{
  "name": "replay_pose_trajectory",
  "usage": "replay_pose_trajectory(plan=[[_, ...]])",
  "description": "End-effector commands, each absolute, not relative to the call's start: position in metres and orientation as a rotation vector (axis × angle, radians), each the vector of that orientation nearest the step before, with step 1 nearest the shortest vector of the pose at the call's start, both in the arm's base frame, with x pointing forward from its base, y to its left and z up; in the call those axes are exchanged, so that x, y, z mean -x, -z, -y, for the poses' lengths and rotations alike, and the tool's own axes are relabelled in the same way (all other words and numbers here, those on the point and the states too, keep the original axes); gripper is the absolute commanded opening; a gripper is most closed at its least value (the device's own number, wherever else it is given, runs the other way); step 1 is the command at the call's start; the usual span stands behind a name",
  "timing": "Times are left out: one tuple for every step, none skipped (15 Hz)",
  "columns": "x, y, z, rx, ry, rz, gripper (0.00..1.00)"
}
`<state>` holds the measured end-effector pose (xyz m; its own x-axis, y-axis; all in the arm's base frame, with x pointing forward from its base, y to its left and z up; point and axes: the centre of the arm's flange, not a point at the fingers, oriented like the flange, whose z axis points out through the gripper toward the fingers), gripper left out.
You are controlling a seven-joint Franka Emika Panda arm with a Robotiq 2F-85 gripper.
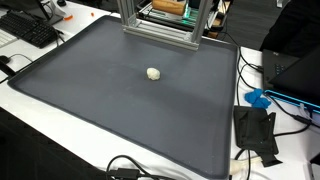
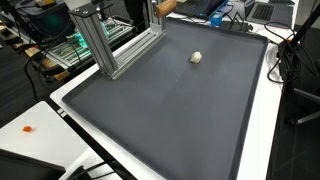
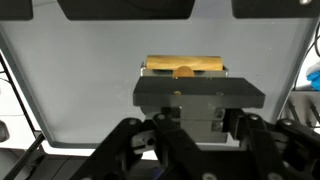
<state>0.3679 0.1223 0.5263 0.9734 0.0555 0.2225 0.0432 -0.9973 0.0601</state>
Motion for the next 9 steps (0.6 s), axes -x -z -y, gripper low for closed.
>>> replay_pose_trajectory(plan=[[-0.405,-0.523,-0.122,-3.068,-0.409,-0.149,0.28],[-0.413,-0.519,-0.123,-3.073,-0.417,-0.17,0.28],[-0.423,-0.515,-0.124,-3.075,-0.425,-0.185,0.28],[-0.432,-0.509,-0.125,-3.078,-0.432,-0.204,0.28],[-0.441,-0.504,-0.126,-3.08,-0.433,-0.22,0.28],[-0.451,-0.497,-0.127,-3.081,-0.433,-0.243,0.28],[-0.459,-0.49,-0.129,-3.082,-0.435,-0.263,0.28],[-0.47,-0.482,-0.131,-3.086,-0.43,-0.286,0.28],[-0.479,-0.474,-0.132,-3.084,-0.426,-0.305,0.28]])
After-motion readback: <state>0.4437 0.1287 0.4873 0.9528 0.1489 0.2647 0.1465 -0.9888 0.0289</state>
